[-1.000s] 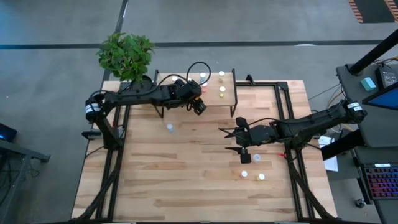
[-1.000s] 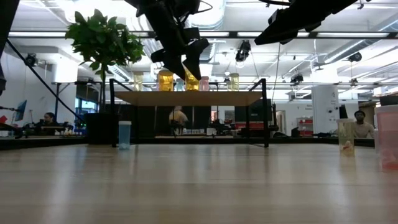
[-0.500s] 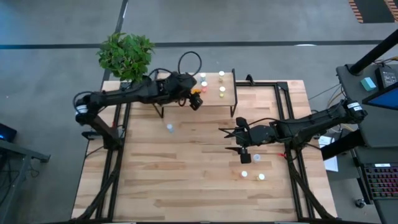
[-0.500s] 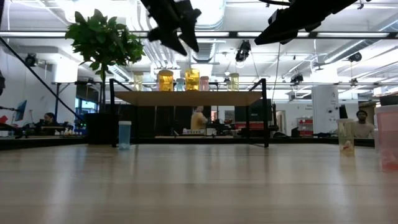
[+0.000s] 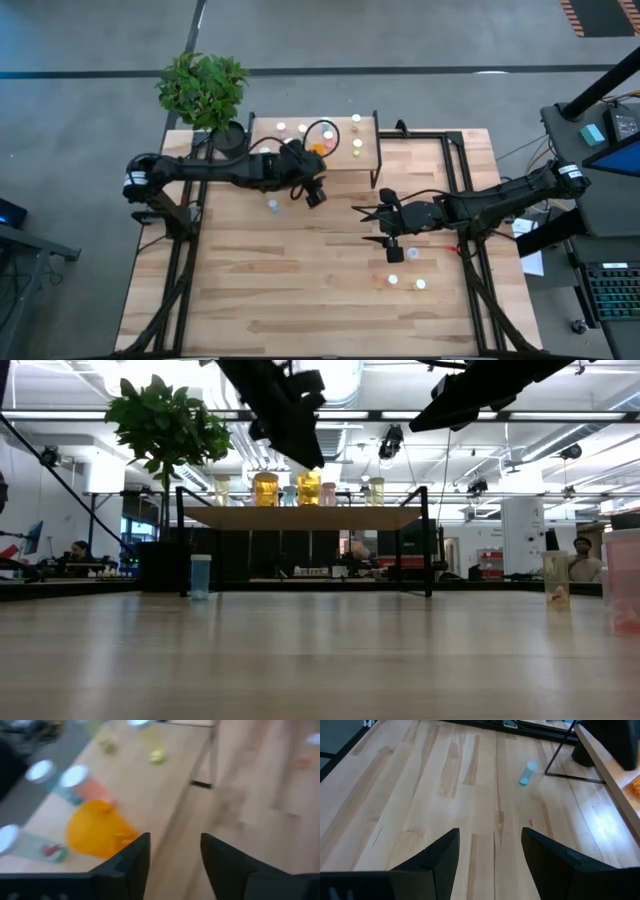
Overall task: Pick and place medicine bottles onto shelf by color
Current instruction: Put the orange pill bottle on the shelf, then put the pink pill bottle on the shelf, then put the yellow pill bottle on the shelf
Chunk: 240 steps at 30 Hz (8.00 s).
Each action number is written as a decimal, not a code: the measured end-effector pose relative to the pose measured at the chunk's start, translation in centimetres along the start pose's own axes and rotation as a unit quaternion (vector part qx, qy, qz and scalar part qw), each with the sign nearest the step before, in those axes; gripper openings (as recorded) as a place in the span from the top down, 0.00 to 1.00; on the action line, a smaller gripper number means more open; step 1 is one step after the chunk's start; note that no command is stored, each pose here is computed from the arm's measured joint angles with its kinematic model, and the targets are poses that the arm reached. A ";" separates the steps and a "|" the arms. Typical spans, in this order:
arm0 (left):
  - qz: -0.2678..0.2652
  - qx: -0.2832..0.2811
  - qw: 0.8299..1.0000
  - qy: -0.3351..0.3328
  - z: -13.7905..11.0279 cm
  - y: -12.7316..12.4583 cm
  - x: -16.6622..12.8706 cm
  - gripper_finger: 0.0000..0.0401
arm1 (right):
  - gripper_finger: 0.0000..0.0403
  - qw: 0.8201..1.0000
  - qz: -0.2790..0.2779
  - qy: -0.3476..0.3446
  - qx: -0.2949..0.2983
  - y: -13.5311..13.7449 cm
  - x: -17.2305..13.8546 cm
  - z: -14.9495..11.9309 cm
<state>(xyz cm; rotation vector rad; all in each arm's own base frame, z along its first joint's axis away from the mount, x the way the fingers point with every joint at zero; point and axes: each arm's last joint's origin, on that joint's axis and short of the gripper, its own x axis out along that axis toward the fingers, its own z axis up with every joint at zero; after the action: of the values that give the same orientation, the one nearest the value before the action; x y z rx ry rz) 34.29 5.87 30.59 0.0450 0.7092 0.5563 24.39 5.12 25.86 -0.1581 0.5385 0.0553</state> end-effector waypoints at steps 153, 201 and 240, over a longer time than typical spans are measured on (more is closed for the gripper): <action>-0.201 0.097 0.925 -0.309 -12.6 -5.5 -15.1 0.84 | 0.70 0.978 -0.021 0.157 0.137 -2.7 1.9 10.9; -0.205 0.083 0.921 -0.320 -13.7 -4.5 -15.3 0.84 | 0.70 0.917 -0.133 0.272 0.260 -23.4 7.2 9.2; -0.207 0.064 0.916 -0.339 -13.3 -4.4 -15.6 0.84 | 0.55 0.974 -0.079 0.166 0.131 -10.0 0.5 15.7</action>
<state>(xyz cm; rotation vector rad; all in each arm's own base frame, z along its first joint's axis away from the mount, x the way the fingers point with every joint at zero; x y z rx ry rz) 18.33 -7.58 28.90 0.1948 0.0617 0.0611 33.69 -2.14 40.29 0.0508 0.8599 -0.2006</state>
